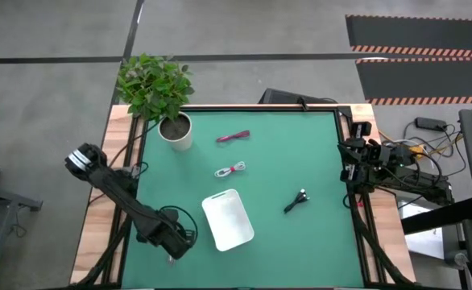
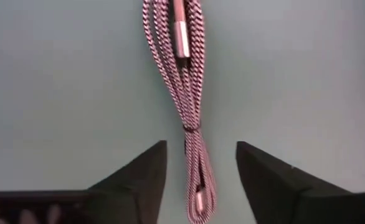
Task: Pick and place USB-C Cables
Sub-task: Put the white and black charger cable into the white bin
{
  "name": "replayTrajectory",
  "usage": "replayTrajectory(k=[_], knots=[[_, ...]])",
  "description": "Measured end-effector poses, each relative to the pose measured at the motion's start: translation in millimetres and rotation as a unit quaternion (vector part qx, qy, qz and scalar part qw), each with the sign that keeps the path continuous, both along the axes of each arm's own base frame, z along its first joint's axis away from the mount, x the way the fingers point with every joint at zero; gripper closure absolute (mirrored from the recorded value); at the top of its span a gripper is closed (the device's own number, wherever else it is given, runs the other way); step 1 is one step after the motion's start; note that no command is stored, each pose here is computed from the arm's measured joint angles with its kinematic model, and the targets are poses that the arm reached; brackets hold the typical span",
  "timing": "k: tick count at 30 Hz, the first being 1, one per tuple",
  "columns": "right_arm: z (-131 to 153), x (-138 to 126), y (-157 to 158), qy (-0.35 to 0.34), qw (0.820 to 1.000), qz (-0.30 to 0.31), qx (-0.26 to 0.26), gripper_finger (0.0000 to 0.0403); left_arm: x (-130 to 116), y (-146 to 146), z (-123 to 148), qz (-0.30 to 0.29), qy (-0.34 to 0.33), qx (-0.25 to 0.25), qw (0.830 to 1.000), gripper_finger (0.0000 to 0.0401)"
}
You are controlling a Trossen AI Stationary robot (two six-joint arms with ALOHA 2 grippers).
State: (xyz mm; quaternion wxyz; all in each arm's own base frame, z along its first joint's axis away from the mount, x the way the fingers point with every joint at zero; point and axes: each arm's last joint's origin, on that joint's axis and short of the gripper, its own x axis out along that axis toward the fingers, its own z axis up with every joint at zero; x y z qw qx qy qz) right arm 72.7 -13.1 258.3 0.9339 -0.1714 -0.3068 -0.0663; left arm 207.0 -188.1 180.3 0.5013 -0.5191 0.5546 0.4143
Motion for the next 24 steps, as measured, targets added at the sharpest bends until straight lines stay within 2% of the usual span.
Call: replayTrajectory(k=[3,6,20,24], knots=[[0,0,0,0.000,1.000,0.000,0.000,0.0374,0,0,-4,0.000,0.010,0.009,1.000,0.0195],[0,0,0,0.000,1.000,0.000,0.000,0.0374,0,1,-9,-0.003,0.010,0.021,1.000,0.0187],[0,0,0,0.001,1.000,0.003,0.004,0.0374,-2,4,-20,-0.006,0.021,0.035,0.999,0.0187],[0,0,0,0.001,1.000,0.003,0.005,0.0374,-3,4,-21,-0.006,0.022,0.036,0.999,0.0199]])
